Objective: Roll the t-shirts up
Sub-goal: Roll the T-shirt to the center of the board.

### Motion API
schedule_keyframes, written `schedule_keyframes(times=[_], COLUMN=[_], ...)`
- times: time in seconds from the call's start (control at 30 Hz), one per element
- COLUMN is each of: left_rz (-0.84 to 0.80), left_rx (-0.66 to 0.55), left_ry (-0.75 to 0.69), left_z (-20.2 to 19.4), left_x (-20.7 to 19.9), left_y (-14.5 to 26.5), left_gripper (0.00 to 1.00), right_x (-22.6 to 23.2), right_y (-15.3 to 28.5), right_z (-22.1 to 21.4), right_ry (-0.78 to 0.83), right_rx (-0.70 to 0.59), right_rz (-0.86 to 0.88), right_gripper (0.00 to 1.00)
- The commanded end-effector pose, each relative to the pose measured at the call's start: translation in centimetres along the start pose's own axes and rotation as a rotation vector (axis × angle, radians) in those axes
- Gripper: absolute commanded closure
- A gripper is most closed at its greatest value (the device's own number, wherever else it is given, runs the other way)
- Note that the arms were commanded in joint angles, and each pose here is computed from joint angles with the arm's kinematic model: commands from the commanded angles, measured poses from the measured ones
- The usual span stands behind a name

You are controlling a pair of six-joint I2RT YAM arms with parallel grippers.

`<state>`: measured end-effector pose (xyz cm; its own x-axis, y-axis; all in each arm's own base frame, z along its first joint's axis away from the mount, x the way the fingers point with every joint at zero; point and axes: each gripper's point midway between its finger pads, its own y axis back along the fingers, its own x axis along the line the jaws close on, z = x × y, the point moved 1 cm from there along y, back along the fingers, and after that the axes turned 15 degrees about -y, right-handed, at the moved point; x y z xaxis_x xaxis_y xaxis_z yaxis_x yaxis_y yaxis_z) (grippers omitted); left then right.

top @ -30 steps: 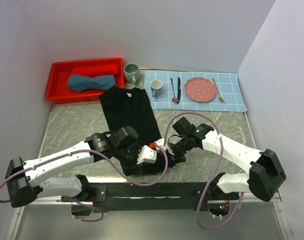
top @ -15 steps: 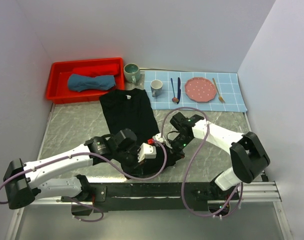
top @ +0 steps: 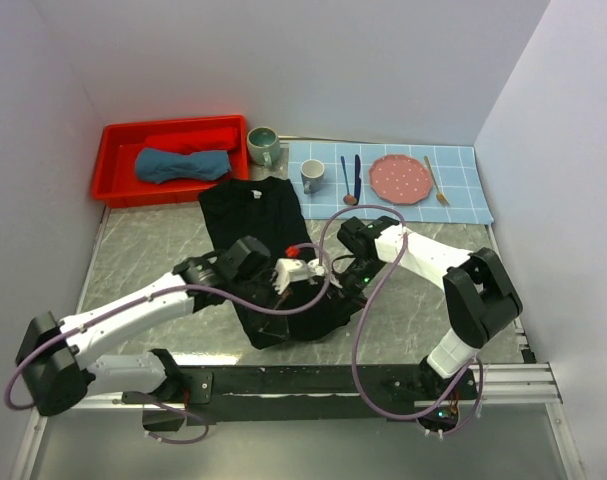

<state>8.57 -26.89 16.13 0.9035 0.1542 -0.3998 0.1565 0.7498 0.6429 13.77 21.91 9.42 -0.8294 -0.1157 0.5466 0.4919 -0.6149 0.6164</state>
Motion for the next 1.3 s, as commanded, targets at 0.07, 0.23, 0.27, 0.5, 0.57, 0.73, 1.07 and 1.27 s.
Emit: schedule_keyframes(times=[0.07,0.23,0.27,0.5,0.57,0.73,1.07,1.27], left_rz=[0.067,0.019,0.017,0.082,0.078,0.089,0.184,0.214], left_rx=[-0.035,-0.05,-0.059,-0.118,-0.117,-0.14,-0.105,-0.055], left_ry=[0.512,0.641,0.67,0.739,0.762,0.755,0.892,0.988], left_z=[-4.6,-7.2,-7.3,-6.9,-7.1,-6.6,-8.6,-10.3], left_x=[1.7,1.6,2.0,4.9,5.3,6.3,8.9,9.9], left_y=[0.1,-1.6,-1.6,-0.5,-0.5,-0.3,-0.7,-1.3], left_gripper=[0.99,0.99,0.99,0.99,0.99,0.99,0.99,0.99], right_x=[0.6,-0.2,-0.2,-1.8,-2.4,-3.9,-7.2,-8.8], right_y=[0.1,-0.2,-0.3,-1.1,-1.1,-1.2,-1.8,-1.8], right_z=[0.4,0.2,0.4,0.7,1.0,0.9,0.4,0.4], right_ry=[-0.006,-0.012,-0.017,-0.19,-0.234,-0.303,-0.463,-0.533], right_rx=[-0.022,-0.007,-0.012,0.013,0.006,0.016,0.04,0.015], right_rz=[0.034,0.037,0.048,0.108,0.113,0.113,0.043,-0.037], right_gripper=[1.0,1.0,1.0,1.0,1.0,1.0,1.0,0.81])
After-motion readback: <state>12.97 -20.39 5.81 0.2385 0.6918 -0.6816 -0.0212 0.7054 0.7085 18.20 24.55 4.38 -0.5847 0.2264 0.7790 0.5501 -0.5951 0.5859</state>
